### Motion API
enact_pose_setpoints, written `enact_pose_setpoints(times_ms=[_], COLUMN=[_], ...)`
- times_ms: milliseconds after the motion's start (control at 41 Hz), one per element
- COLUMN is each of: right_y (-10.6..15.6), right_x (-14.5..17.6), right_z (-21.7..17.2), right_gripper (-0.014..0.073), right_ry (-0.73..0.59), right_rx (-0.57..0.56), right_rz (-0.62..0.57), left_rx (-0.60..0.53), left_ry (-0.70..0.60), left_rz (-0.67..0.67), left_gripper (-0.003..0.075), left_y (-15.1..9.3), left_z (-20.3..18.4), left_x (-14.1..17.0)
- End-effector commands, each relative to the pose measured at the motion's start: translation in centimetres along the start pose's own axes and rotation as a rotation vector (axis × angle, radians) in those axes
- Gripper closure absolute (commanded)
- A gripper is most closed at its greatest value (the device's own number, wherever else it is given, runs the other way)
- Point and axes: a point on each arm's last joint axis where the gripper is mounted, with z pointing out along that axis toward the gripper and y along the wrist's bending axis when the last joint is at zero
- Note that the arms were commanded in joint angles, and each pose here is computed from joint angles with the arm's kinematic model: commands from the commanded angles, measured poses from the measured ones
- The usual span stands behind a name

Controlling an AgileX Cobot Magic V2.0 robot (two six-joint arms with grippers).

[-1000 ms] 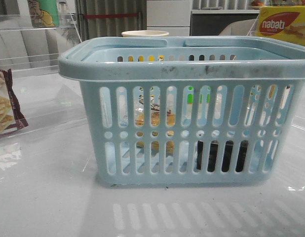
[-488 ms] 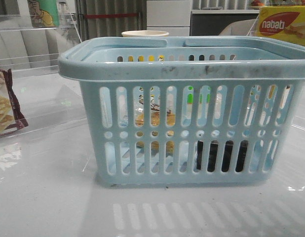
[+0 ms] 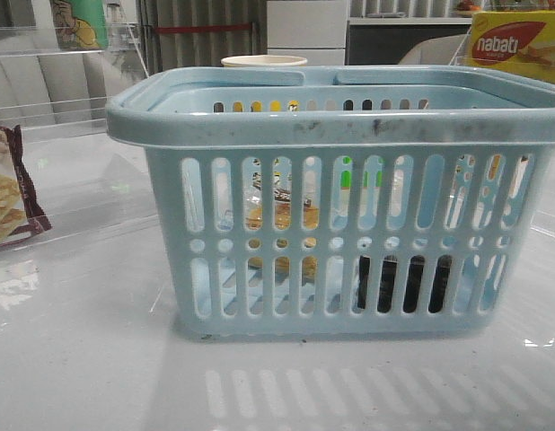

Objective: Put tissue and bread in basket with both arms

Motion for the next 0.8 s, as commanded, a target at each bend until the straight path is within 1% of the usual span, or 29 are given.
enact_pose_setpoints(times_ms=[0,98,195,317,390,512,683,780], right_y=[-0.1,-0.1,-0.1,-0.1,-0.1,-0.1,-0.1,-0.1], right_x=[-1.2,-1.2,-1.2,-1.2,-1.2,-1.2,-1.2,-1.2], right_z=[-0.5,-0.5,-0.5,-0.5,-0.5,-0.5,-0.5,-0.5], right_gripper=[0.0540,0.0540,0.0540,0.0540,0.0540,0.0540,0.0540,0.0540], right_ry=[-0.089,-0.090,-0.090,-0.090,-0.090,-0.090,-0.090,-0.090], right_rx=[0.014,0.014,0.014,0.014,0.014,0.014,0.014,0.014], right_rz=[-0.008,-0.008,-0.008,-0.008,-0.008,-0.008,-0.008,-0.008], left_rx=[-0.014,-0.068,-0.139,-0.293,-0.396,-0.539,-0.668,-0.715], left_ry=[-0.115,-0.171,-0.273,-0.423,-0.486,-0.537,-0.549,-0.557], left_rz=[-0.011,-0.019,-0.065,-0.098,-0.115,-0.138,-0.169,-0.204], left_gripper=[0.0624,0.0624,0.0624,0.0624,0.0624,0.0624,0.0624,0.0624], left_y=[0.1,0.5,0.8,1.4,1.7,1.9,2.1,2.2], left_z=[-0.7,-1.9,-2.5,-2.7,-2.3,-1.3,0.2,1.1], left_x=[-1.3,-1.0,-0.8,0.5,2.0,4.9,8.4,9.9])
